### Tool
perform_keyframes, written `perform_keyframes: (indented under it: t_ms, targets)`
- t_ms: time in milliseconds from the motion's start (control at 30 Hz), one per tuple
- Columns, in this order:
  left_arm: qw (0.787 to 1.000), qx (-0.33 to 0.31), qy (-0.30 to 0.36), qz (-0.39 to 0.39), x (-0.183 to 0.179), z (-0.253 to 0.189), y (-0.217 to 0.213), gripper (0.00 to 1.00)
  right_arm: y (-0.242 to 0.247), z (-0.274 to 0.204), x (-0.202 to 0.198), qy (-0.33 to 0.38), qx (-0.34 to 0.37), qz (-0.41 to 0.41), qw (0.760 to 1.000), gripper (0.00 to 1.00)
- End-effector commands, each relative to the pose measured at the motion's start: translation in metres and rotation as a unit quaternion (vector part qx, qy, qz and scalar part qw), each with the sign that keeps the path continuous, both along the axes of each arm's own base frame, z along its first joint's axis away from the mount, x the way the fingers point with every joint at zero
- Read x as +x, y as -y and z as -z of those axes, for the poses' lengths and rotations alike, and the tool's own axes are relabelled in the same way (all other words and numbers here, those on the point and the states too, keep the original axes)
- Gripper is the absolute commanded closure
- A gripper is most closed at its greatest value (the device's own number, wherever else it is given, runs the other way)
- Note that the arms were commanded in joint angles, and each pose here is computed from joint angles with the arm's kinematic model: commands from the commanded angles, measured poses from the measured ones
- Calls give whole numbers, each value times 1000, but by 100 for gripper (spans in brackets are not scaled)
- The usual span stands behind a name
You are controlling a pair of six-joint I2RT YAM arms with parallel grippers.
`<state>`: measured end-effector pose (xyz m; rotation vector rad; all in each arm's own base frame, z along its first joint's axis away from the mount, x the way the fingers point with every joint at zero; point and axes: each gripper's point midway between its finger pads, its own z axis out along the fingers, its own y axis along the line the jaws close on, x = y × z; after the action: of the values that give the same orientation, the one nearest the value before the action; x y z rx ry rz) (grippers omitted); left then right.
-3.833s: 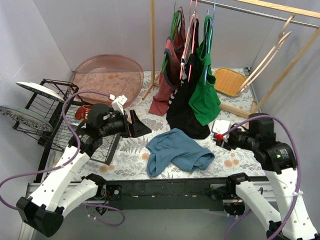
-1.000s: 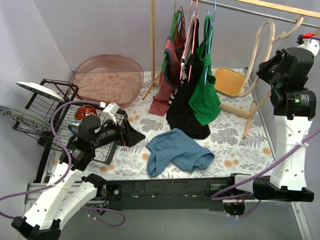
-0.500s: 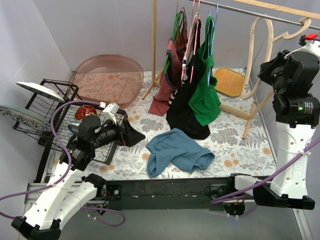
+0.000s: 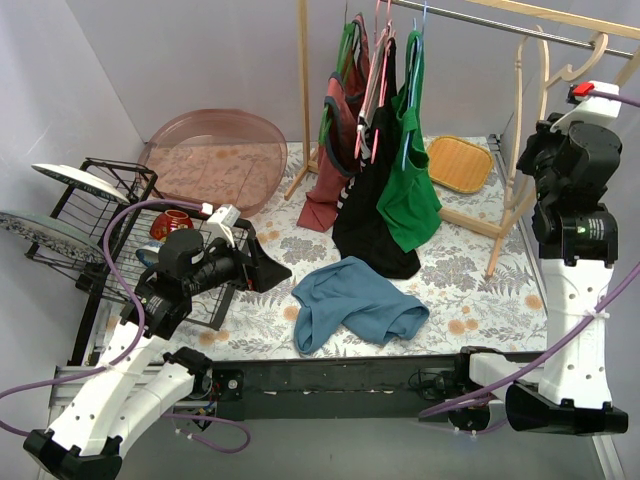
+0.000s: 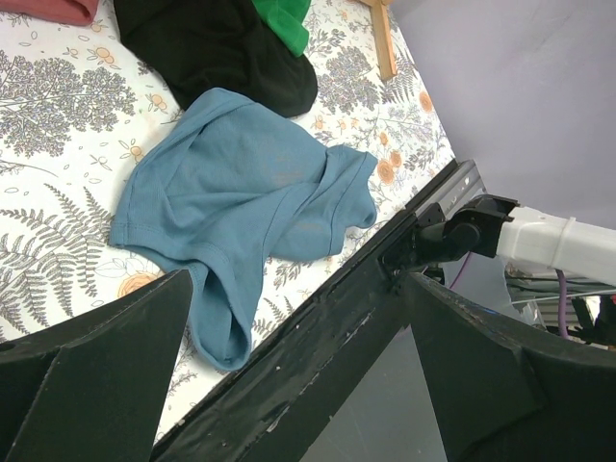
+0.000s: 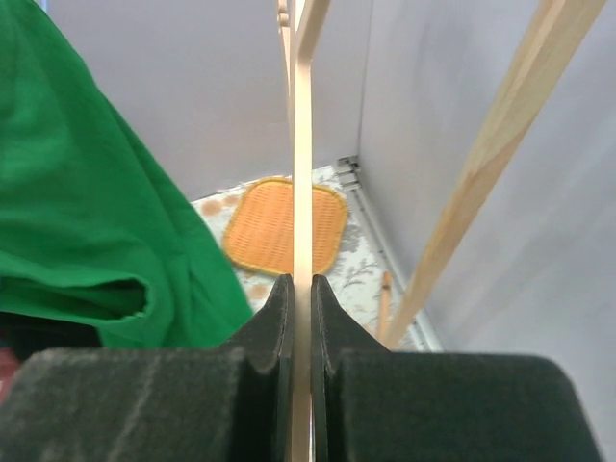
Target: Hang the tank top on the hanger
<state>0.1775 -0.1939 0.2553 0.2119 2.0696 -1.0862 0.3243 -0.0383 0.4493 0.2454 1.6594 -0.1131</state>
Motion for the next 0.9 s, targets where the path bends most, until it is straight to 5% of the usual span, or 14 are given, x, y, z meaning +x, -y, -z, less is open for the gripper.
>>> perform_keyframes:
  t_ms: [0, 633, 867]
  targets:
    - [1000, -8, 19, 1, 2, -13, 0, 7, 16, -75, -24, 139, -86, 33, 986, 99]
    - [1000, -11, 15, 1, 0, -11, 0, 7, 42, -53, -11, 64, -273, 66, 958, 99]
    - [1000, -9, 15, 2, -1, -10, 0, 7, 57, -63, -18, 76, -346, 114, 928, 99]
